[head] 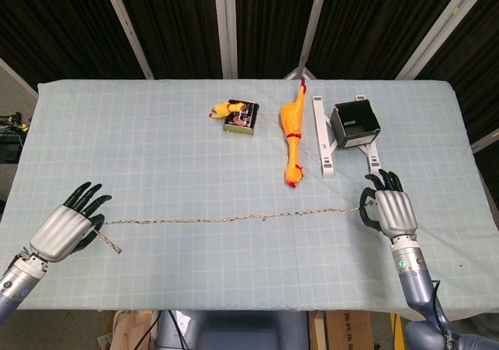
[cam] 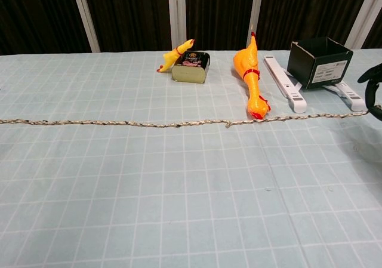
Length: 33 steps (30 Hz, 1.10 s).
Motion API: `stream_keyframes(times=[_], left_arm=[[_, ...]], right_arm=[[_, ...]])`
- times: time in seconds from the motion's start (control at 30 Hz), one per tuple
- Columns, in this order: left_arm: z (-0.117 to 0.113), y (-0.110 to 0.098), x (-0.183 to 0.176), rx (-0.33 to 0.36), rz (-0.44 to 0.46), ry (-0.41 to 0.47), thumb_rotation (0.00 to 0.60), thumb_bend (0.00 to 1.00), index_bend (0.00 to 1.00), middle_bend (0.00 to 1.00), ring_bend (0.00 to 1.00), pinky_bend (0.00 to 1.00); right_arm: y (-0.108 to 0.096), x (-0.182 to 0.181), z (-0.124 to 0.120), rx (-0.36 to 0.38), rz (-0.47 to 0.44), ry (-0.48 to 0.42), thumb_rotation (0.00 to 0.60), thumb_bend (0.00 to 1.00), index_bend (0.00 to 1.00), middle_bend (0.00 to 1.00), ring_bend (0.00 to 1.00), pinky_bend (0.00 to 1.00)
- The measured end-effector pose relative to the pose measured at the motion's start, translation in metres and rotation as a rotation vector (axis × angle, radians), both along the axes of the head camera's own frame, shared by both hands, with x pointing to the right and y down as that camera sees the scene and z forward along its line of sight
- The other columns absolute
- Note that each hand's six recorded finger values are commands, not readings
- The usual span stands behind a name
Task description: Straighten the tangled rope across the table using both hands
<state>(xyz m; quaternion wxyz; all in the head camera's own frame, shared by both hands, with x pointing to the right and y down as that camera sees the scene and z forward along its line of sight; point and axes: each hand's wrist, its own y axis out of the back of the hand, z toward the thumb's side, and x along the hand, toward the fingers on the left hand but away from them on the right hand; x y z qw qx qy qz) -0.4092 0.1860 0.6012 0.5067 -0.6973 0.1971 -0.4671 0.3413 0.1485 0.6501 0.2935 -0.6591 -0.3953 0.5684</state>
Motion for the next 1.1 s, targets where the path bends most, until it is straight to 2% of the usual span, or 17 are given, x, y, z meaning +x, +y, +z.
stream_keyframes(times=[0.7, 1.1], left_arm=[[-0.001, 0.001, -0.011, 0.002, -0.015, -0.006, 0.6, 0.53, 0.64, 0.17, 0.0, 0.0], [0.015, 0.005, -0.006, -0.024, 0.007, -0.033, 0.6, 0.53, 0.64, 0.17, 0.0, 0.0]], right_arm=[[0.0, 0.017, 0.004, -0.011, 0.034, 0.058, 0.6, 0.49, 0.63, 0.22, 0.01, 0.0], [0.008, 0.019, 0.012, -0.036, 0.041, 0.057, 0.6, 0.49, 0.63, 0.22, 0.01, 0.0]])
